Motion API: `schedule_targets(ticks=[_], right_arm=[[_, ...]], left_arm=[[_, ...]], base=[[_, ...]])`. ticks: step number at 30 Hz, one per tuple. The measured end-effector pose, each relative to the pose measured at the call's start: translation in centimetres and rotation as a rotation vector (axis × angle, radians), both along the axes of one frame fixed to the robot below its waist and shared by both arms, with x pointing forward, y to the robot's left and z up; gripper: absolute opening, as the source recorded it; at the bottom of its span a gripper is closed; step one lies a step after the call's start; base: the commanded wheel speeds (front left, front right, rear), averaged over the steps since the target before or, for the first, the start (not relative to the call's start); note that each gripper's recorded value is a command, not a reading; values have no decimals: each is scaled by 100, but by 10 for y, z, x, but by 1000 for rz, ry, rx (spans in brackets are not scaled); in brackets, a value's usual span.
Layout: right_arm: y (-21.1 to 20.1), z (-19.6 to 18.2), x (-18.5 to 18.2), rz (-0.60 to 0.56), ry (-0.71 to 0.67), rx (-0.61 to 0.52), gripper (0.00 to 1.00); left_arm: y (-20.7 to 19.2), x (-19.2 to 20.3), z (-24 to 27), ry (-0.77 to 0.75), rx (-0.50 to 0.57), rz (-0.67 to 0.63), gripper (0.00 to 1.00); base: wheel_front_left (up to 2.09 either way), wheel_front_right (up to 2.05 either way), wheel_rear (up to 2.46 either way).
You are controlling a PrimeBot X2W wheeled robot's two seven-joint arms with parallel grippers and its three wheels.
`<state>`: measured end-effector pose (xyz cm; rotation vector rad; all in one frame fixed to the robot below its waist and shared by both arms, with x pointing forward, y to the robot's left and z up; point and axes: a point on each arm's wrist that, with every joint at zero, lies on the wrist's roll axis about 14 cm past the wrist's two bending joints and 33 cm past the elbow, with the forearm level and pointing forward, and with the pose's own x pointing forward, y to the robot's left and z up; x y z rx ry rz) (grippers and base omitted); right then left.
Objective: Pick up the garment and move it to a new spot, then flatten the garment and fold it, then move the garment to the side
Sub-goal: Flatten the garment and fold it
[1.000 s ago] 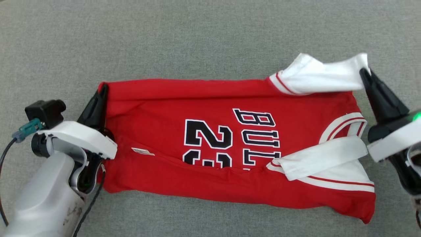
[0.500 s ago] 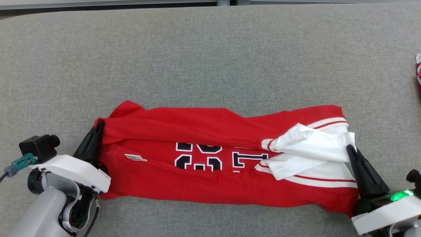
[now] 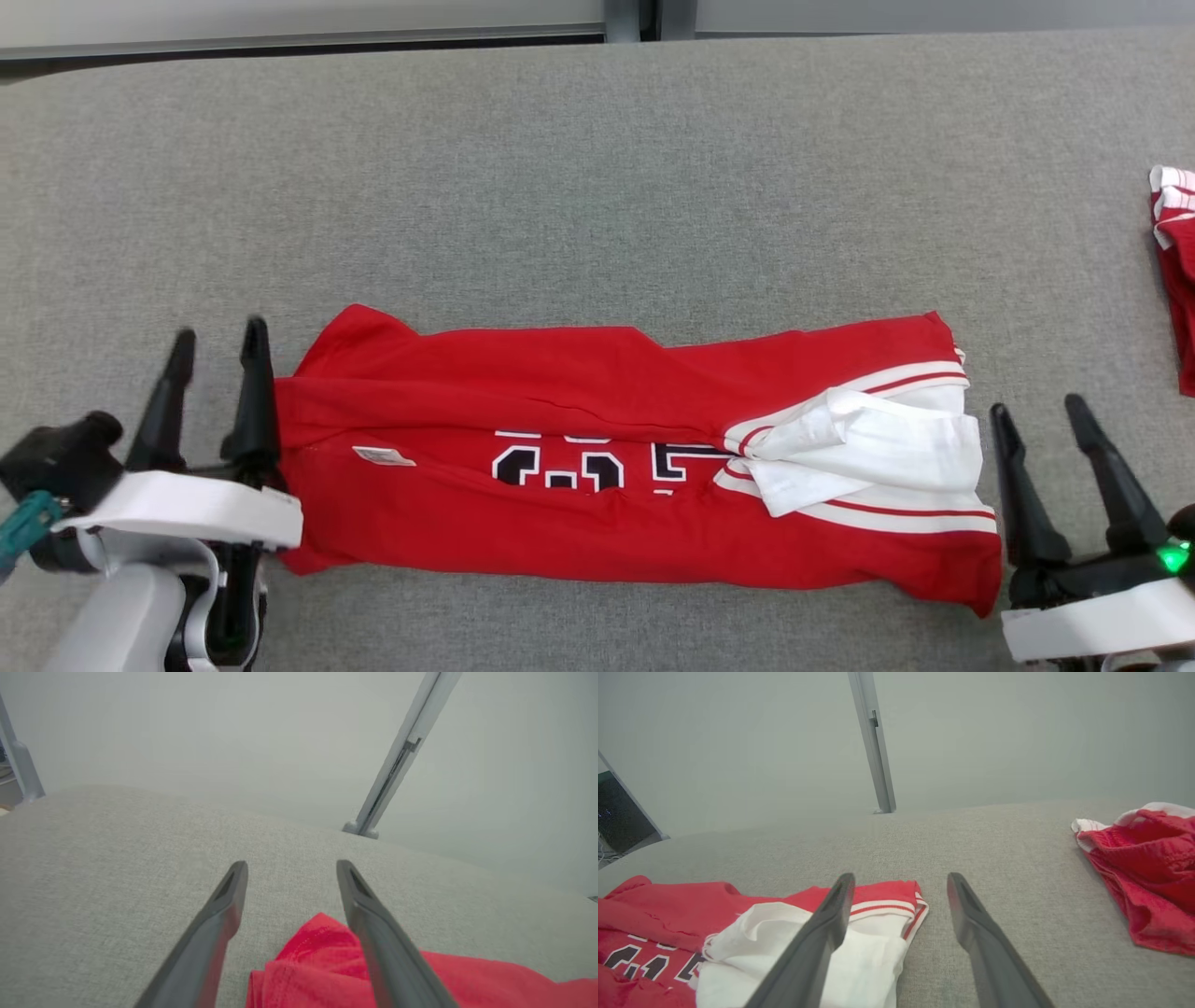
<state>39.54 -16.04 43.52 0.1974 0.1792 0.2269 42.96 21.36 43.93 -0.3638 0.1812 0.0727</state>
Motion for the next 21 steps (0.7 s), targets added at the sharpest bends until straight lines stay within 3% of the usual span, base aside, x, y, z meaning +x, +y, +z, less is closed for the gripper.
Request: schedule_targets(ticks=[4,9,14,21], right_arm=[[-3,26,11,-28,-90,-38,100],[-2,51,18,-43,-161,-61,100],[-2,60,13,-50,-169,-75,100],[-5,51,-14,-64,-114,-69,100]], left_arm=[[4,4,50,-177,63,31,100],[6,0,81,-289,138,40,100],[-5,-19,73,-271,214,-22,100],[-22,-49,54,-213,227,-101,100]], base=[[0,0,0],[0,0,0],[0,0,0],[0,0,0]])
